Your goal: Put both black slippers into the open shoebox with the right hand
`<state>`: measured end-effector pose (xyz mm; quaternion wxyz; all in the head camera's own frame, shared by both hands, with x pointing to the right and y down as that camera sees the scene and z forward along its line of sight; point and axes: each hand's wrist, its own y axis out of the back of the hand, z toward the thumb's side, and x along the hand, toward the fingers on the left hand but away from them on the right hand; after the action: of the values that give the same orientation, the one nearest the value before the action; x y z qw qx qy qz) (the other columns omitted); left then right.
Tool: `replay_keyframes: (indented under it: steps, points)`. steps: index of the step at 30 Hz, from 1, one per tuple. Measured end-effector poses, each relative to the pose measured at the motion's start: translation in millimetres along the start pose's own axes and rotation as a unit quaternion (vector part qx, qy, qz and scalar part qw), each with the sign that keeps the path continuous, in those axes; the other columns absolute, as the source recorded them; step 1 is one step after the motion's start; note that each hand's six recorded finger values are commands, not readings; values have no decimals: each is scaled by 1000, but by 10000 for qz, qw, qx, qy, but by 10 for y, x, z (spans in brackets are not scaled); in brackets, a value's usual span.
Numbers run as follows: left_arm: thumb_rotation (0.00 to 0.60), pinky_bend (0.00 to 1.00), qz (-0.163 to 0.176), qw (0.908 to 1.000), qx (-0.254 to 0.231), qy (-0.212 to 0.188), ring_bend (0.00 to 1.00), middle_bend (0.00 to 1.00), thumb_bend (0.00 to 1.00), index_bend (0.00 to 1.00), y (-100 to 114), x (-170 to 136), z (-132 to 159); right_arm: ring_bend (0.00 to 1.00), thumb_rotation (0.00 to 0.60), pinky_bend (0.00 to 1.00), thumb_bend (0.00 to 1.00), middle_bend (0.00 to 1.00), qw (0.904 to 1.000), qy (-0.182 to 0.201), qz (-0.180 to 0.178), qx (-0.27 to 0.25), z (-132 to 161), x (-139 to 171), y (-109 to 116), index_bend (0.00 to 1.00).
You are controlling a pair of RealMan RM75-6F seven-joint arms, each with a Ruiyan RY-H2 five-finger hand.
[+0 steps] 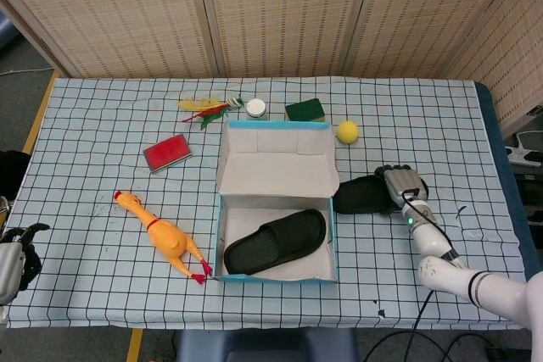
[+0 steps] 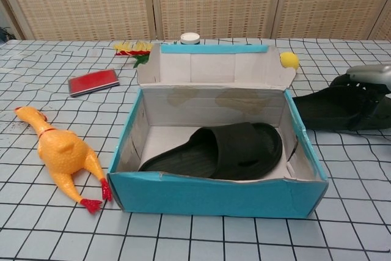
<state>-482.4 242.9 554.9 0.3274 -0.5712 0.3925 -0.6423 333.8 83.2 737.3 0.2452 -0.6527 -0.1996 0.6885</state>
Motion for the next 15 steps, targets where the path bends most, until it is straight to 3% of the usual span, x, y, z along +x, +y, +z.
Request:
replay_keyframes:
  steps: [8,15]
  points:
    - [600,430,12,10000,-22,17,283,272,413,287,8,-1,-6,269,600,208,38,406,9993,-93,-351,34,-25,205,139,453]
    - [600,431,14,10000,-10,4,283,272,413,287,6,-2,1,306,600,249,39,443,9890,-289,-1412,317,85,606,401,480]
